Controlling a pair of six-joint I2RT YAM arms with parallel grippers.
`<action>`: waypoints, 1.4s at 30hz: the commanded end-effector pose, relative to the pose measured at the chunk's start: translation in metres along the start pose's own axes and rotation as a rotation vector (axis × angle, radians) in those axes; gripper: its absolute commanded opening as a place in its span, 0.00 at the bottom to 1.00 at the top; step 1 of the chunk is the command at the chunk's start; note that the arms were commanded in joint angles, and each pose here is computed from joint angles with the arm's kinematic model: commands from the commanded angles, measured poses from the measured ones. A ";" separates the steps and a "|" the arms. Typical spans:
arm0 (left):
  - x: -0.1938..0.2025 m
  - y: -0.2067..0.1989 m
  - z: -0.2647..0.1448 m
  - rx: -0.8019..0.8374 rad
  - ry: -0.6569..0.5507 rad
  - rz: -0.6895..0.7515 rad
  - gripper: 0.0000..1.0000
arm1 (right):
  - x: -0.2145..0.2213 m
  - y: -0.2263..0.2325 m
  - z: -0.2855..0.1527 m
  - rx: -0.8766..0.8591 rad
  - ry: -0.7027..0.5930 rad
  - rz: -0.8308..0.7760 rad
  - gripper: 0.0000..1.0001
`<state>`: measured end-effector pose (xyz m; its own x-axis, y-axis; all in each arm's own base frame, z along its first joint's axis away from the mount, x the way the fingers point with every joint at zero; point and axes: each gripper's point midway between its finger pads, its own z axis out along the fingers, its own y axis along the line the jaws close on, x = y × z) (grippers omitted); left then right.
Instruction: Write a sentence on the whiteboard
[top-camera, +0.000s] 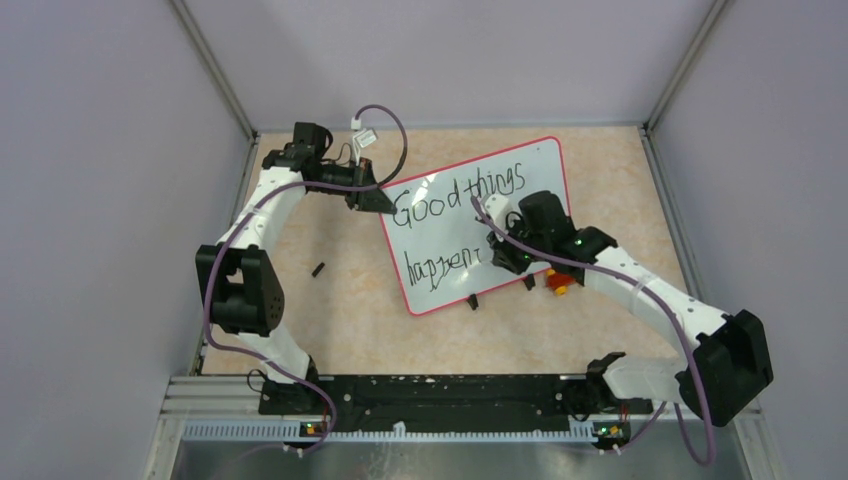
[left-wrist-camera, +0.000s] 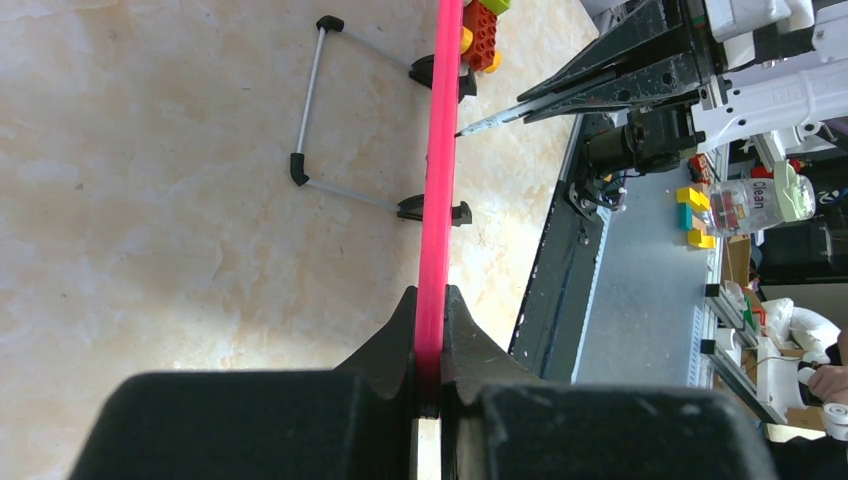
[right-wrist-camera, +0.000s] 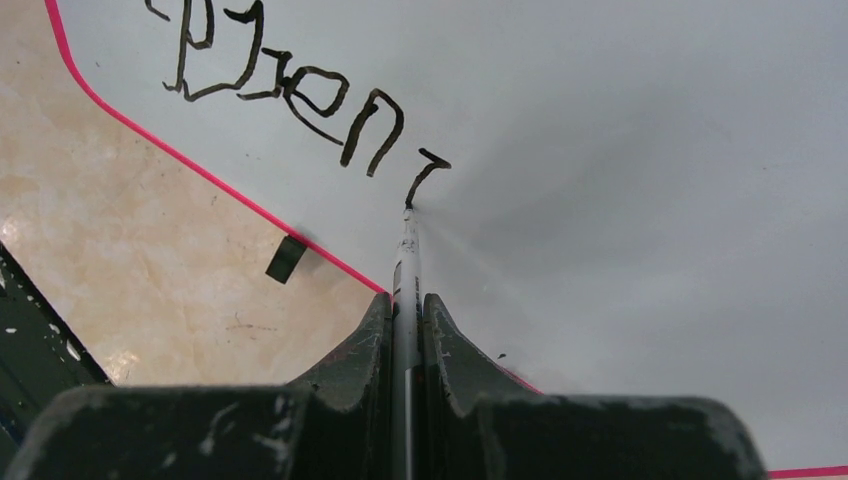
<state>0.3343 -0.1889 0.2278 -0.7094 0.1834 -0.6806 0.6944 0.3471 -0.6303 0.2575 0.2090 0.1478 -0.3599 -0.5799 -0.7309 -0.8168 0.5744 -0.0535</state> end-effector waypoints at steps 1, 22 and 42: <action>-0.019 0.022 -0.004 -0.115 -0.017 0.138 0.00 | 0.001 -0.005 -0.004 0.014 0.018 -0.020 0.00; -0.022 0.016 -0.006 -0.105 -0.026 0.153 0.00 | -0.062 -0.016 -0.019 0.024 -0.109 -0.050 0.00; -0.020 0.019 -0.005 -0.108 -0.021 0.150 0.00 | -0.044 -0.019 -0.018 0.053 -0.050 -0.045 0.00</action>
<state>0.3343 -0.1893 0.2286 -0.7080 0.1865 -0.6811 0.6958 0.3489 -0.6278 0.2777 0.2183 0.1740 -0.3326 -0.5902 -0.7356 -0.8182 0.5684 -0.0861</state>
